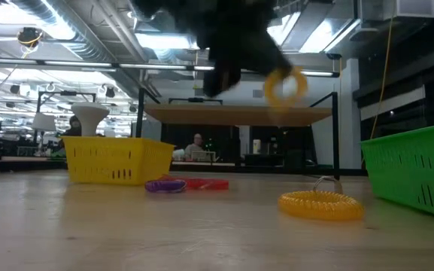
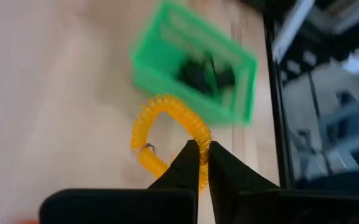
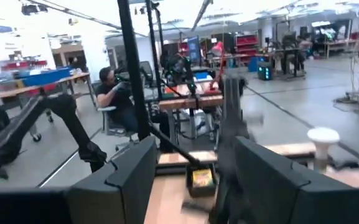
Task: Pick & Place Office Desk Supplies
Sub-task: Put the yellow spring keychain into the yellow bin
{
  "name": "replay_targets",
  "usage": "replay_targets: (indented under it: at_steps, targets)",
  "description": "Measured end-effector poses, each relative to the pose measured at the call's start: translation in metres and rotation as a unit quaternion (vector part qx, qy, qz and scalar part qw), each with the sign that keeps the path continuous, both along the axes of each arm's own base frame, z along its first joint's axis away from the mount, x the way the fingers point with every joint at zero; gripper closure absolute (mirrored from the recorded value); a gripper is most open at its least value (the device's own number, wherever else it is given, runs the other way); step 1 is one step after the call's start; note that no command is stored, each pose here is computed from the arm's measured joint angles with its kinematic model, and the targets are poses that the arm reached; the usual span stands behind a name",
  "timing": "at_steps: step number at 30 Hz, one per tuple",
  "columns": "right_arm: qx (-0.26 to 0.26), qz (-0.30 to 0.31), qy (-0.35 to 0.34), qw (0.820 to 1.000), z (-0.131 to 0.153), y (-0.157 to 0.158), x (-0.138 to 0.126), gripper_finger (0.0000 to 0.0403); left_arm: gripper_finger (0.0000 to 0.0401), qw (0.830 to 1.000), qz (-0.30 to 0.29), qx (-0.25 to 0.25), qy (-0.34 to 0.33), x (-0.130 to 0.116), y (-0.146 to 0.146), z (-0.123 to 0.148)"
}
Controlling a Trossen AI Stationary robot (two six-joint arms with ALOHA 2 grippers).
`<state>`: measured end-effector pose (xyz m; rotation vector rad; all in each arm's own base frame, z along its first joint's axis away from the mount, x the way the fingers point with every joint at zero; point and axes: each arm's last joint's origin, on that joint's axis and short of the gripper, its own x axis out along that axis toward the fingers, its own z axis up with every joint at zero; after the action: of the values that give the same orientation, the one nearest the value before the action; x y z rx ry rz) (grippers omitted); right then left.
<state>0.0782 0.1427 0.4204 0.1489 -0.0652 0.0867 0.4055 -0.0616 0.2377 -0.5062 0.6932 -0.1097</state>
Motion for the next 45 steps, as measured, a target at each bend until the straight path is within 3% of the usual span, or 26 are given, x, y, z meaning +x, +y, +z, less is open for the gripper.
replay_targets:
  at_steps: [5,7,9,12,17,21,23,26,28,31,32,33,36,45]
  targets:
    - [0.064,0.019,-0.012,0.998,-0.058,-0.010,-0.007,0.0184,0.0394,0.999,0.025,0.016,-0.028,-0.012,0.023,0.030]
    - [0.085,0.075,-0.064,0.991,-0.074,-0.013,-0.009,0.0184,0.0394,0.999,0.033,0.017,-0.036,-0.015,0.029,0.037]
    - [0.087,0.140,-0.157,0.974,-0.086,-0.017,-0.013,0.0184,0.0395,0.999,0.039,0.015,-0.033,-0.018,0.033,0.041]
    - [0.064,0.173,-0.242,0.953,-0.114,-0.022,-0.018,0.0184,0.0395,0.998,0.045,0.013,-0.029,-0.021,0.036,0.044]
    - [0.064,0.178,-0.235,0.953,-0.146,-0.026,-0.020,0.0184,0.0395,0.998,0.059,0.001,-0.017,-0.022,0.039,0.042]
    - [0.050,0.157,-0.180,0.970,-0.167,-0.025,-0.019,0.0184,0.0395,0.997,0.072,-0.011,-0.008,-0.023,0.039,0.042]
    - [0.041,0.173,-0.162,0.971,-0.175,-0.022,-0.020,0.0184,0.0395,0.996,0.085,-0.011,-0.008,-0.022,0.039,0.042]
    - [0.066,0.204,-0.150,0.965,-0.177,-0.019,-0.021,0.0184,0.0395,0.996,0.091,-0.008,-0.012,-0.022,0.040,0.042]
    - [0.041,0.294,-0.178,0.938,-0.184,-0.016,-0.025,0.0184,0.0396,0.996,0.093,-0.007,-0.013,-0.022,0.040,0.043]
    - [0.032,0.463,-0.272,0.843,-0.195,-0.021,-0.038,0.0184,0.0395,0.995,0.098,-0.006,-0.015,-0.022,0.043,0.043]
    - [0.044,0.480,-0.289,0.827,-0.198,-0.024,-0.041,0.0184,0.0395,0.995,0.098,-0.006,-0.016,-0.021,0.044,0.043]
    - [0.053,0.486,-0.281,0.826,-0.201,-0.026,-0.041,0.0184,0.0395,0.995,0.100,-0.005,-0.018,-0.021,0.046,0.043]
    - [0.076,0.473,-0.231,0.847,-0.204,-0.025,-0.038,0.0184,0.0397,0.994,0.108,-0.005,-0.021,-0.022,0.052,0.045]
    - [0.116,0.453,-0.256,0.846,-0.195,-0.038,-0.040,0.0184,0.0397,0.990,0.127,0.012,-0.057,-0.036,0.076,0.070]
